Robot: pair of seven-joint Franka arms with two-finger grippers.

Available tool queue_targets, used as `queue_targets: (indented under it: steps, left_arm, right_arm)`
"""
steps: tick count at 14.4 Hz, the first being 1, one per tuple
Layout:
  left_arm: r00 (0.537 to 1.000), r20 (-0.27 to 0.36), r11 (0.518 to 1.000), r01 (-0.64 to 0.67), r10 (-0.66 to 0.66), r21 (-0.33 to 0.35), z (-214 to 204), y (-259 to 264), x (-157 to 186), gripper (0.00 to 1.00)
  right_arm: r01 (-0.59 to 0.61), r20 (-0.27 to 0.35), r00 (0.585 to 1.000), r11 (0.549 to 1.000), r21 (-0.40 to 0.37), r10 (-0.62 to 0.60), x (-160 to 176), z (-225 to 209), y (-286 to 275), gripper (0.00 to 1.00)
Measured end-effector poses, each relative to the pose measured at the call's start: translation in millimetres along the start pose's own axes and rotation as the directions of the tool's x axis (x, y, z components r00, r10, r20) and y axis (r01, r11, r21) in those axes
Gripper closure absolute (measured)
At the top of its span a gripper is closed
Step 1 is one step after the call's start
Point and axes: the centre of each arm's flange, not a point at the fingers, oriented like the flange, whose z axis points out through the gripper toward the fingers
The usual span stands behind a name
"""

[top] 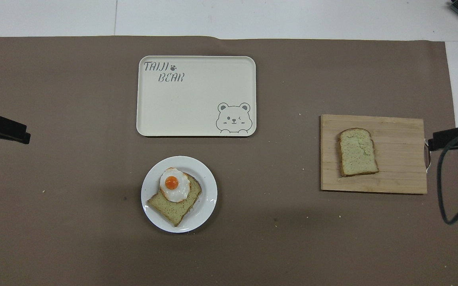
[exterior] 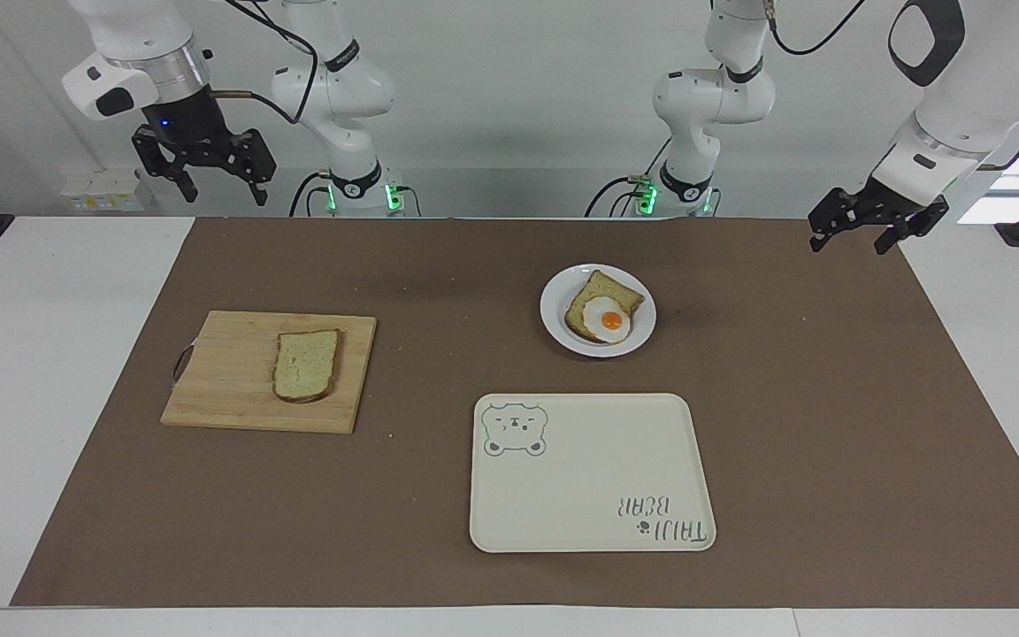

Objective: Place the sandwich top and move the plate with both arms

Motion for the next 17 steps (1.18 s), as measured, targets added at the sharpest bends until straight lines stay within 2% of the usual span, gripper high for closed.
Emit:
queue_targets:
  steps: [17]
  left_arm:
    - [1.0,0.0,1.0,0.0,0.0,0.0,0.0,0.0,0.0,0.0]
  right_arm:
    - [0.001,0.005,1.0,1.0,0.0,-0.001,1.1,6.9,-0.4,0.0]
